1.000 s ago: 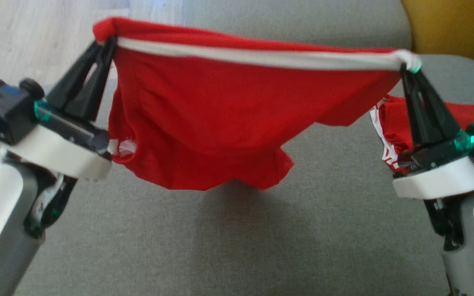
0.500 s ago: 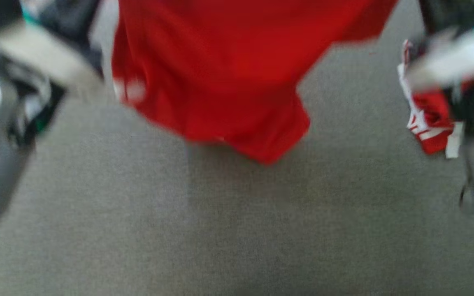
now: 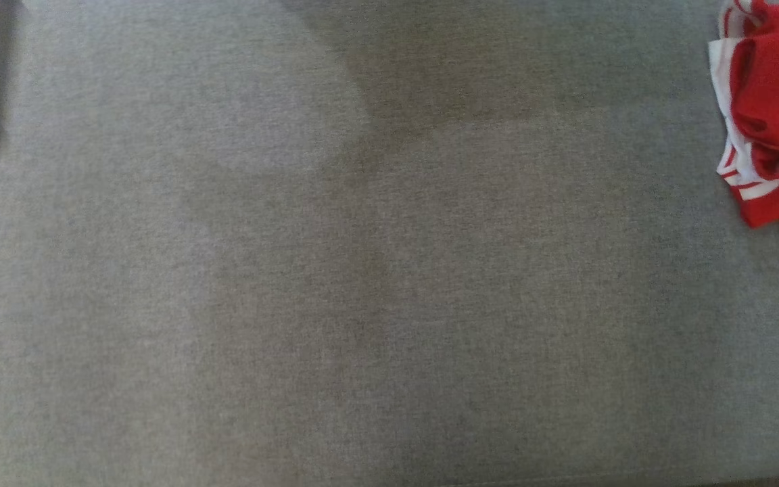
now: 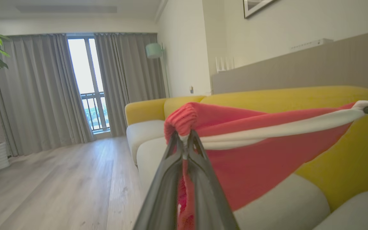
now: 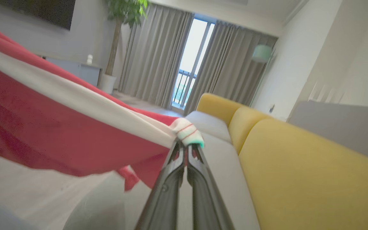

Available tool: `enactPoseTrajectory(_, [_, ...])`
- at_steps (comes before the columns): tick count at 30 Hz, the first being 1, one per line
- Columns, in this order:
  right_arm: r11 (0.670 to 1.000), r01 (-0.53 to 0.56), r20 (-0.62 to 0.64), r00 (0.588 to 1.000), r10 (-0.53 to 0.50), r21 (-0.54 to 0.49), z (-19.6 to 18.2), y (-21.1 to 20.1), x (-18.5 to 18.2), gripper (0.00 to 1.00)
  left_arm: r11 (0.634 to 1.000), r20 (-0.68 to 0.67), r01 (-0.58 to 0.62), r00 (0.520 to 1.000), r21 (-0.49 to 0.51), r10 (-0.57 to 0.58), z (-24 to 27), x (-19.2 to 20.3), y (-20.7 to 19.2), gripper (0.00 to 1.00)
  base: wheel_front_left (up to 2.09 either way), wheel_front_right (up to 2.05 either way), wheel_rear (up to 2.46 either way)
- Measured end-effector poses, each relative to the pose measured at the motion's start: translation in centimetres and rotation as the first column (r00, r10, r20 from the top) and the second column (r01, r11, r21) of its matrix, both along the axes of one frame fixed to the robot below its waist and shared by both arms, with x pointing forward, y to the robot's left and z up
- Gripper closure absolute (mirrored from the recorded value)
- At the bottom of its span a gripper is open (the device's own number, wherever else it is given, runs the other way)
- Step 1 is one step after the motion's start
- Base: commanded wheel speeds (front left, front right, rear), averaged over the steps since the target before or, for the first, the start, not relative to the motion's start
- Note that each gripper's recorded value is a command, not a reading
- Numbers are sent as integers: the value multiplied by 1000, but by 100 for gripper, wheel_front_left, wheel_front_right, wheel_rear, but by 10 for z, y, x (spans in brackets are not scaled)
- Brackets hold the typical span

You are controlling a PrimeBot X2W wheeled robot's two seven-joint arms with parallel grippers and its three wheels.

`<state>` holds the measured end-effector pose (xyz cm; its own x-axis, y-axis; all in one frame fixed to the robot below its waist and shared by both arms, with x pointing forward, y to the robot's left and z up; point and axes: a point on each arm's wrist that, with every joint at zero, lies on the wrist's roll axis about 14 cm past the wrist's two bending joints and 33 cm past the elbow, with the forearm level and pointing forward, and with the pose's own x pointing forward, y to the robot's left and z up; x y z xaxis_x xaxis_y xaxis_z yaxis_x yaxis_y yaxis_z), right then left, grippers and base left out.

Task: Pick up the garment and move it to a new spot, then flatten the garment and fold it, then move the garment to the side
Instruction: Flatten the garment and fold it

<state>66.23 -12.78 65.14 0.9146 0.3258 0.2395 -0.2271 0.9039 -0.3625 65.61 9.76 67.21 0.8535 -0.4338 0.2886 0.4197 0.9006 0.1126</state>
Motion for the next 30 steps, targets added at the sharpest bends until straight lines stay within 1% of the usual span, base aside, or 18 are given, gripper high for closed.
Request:
enactPoseTrajectory(1, [1000, -2, -44, 999, 2, -15, -19, 1, 0, 100, 1000, -37, 0, 999, 19, 0, -18, -1, 0, 100, 0, 0, 0])
enactPoseTrajectory(2, [998, -13, -144, 990, 4, -61, -60, 5, -3, 100, 999, -114, 17, 993, 47, -12, -57, -9, -3, 100, 0, 0, 0])
enactPoseTrajectory(3, [997, -23, -199, 980, 6, -80, -83, 6, -7, 100, 998, -162, 29, 987, 61, -19, -79, -15, -5, 100, 0, 0, 0])
enactPoseTrajectory(5, [991, -54, -312, 950, 13, -123, -130, 10, -20, 100, 992, -262, 68, 964, 104, -39, -127, -33, -10, 100, 0, 0, 0])
enactPoseTrajectory(6, [988, -72, -372, 928, 16, -138, -154, 12, -30, 100, 989, -307, 88, 950, 117, -48, -148, -44, -12, 100, 0, 0, 0])
enactPoseTrajectory(8, [980, -110, -467, 884, 20, -166, -190, 15, -49, 100, 986, -384, 107, 922, 126, -51, -182, -65, -9, 100, 0, 0, 0])
enactPoseTrajectory(10, [974, -145, -530, 848, 30, -177, -212, 17, -67, 100, 980, -437, 126, 898, 153, -47, -205, -85, -3, 100, 0, 0, 0])
enactPoseTrajectory(13, [961, -187, -570, 821, 39, -203, -221, 15, -83, 100, 972, -471, 148, 881, 182, -46, -219, -108, 4, 100, 0, 0, 0])
enactPoseTrajectory(18, [961, -201, -602, 797, 47, -191, -209, 4, -100, 100, 952, -466, 201, 882, 232, -73, -215, -138, 2, 100, 0, 0, 0])
enactPoseTrajectory(19, [961, -201, -602, 797, 47, -191, -209, 4, -100, 100, 952, -466, 201, 882, 232, -73, -215, -138, 2, 100, 0, 0, 0])
enactPoseTrajectory(22, [956, -229, -637, 768, 63, -182, -208, 2, -120, 100, 938, -459, 225, 885, 265, -83, -214, -157, 2, 100, 0, 0, 0])
enactPoseTrajectory(26, [950, -265, -691, 718, 80, -165, -207, -3, -150, 100, 938, -478, 233, 874, 258, -86, -219, -184, 2, 100, 0, 0, 0])
enactPoseTrajectory(30, [950, -277, -723, 685, 88, -147, -201, -13, -178, 100, 931, -481, 251, 871, 265, -98, -219, -207, -1, 100, 0, 0, 0])
